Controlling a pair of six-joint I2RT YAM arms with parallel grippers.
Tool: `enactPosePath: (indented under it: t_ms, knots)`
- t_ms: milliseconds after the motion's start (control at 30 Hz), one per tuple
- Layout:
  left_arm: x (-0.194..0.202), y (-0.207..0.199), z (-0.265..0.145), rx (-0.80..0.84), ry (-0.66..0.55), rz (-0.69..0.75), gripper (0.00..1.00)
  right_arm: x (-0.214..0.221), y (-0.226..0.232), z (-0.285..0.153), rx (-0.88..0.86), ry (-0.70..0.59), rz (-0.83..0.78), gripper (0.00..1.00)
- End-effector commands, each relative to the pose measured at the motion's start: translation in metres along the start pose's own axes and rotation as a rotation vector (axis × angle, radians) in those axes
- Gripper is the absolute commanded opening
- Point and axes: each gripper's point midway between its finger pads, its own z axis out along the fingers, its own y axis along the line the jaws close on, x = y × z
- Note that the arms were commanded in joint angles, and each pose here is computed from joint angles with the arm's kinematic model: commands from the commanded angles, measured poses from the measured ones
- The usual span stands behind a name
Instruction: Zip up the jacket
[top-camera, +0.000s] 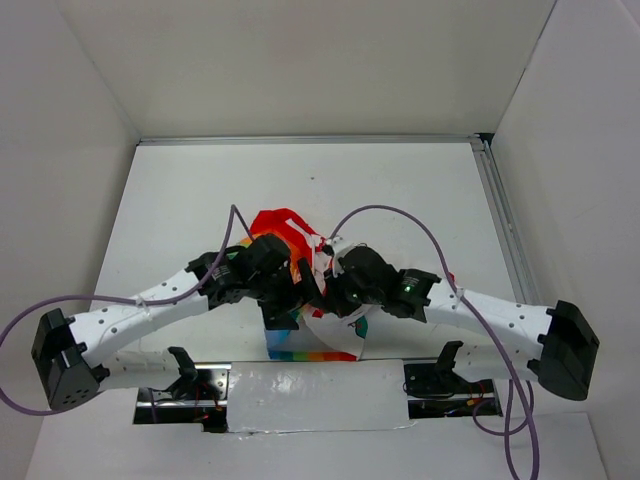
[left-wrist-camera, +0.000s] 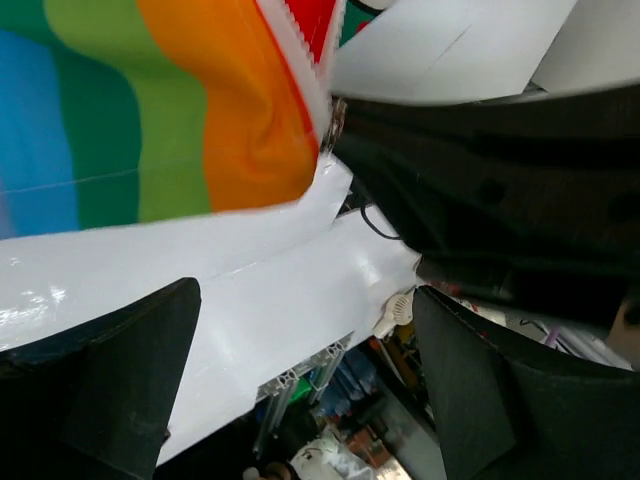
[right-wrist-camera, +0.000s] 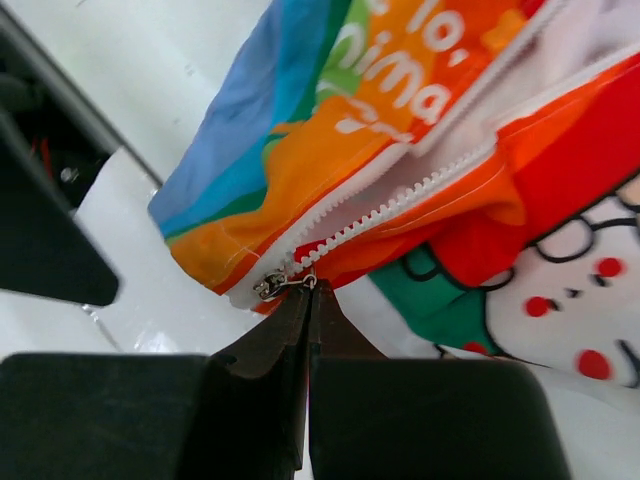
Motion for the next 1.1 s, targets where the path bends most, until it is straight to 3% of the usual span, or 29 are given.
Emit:
enactPosePath:
  t_ms: [0, 200, 500, 767, 1067]
  knots:
    - [0.001, 0.015, 0.019, -0.041, 0.056, -0.096, 0.99, 0.002, 0.026, 0.005, -0.141, -0.019, 0.016, 0.0]
    - [-0.025, 0.077, 0.054, -0.109, 0.061, -0.265, 0.99, 0.032, 0.022, 0.036, -0.149, 0.083, 0.039, 0.0]
    - [-0.065, 0.113, 0.075, -0.138, -0.043, -0.339, 0.99, 0.028, 0.027, 0.062, -0.164, 0.091, 0.055, 0.0]
    - [-0.123, 0.131, 0.073, -0.193, -0.181, -0.38, 0.95, 0.007, 0.024, 0.096, -0.12, 0.084, 0.092, 0.0]
    - [-0.185, 0.135, 0.055, -0.173, -0.354, -0.409, 0.97, -0.046, 0.02, 0.096, -0.225, -0.046, 0.258, 0.0]
